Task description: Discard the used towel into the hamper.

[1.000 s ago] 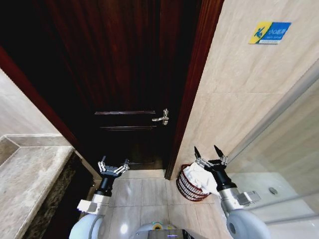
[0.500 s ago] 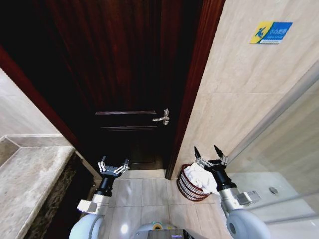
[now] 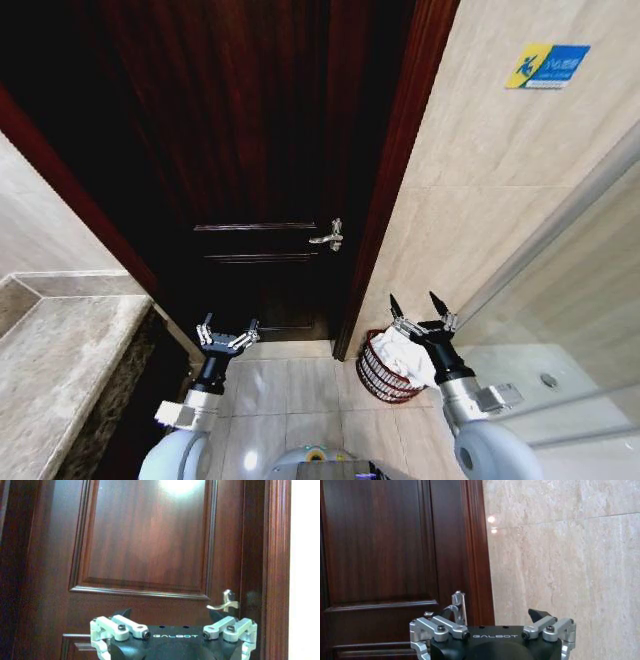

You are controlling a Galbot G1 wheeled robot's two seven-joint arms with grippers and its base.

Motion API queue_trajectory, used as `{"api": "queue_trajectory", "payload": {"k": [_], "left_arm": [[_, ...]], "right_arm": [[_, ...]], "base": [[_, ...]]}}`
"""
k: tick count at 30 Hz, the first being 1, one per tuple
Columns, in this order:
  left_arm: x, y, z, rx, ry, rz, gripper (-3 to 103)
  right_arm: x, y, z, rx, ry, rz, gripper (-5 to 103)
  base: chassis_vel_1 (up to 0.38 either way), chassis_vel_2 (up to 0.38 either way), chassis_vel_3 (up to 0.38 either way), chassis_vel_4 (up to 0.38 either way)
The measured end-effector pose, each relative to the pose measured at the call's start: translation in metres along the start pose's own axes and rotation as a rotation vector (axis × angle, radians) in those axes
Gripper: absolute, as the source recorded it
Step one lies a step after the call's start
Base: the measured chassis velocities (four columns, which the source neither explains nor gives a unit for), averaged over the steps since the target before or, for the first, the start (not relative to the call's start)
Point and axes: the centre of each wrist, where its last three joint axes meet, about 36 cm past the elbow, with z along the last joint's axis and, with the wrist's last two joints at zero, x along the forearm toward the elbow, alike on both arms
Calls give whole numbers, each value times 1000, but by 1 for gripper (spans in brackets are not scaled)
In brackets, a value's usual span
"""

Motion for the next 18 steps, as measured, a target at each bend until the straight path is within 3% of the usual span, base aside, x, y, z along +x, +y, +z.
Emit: {"api": "queue_trajectory", "payload": {"k": [18], "left_arm": [[0,0,0,0,0,0,100]], "right_arm": [[0,0,0,0,0,0,100]], "base": [[51,53,-45,-45]]}}
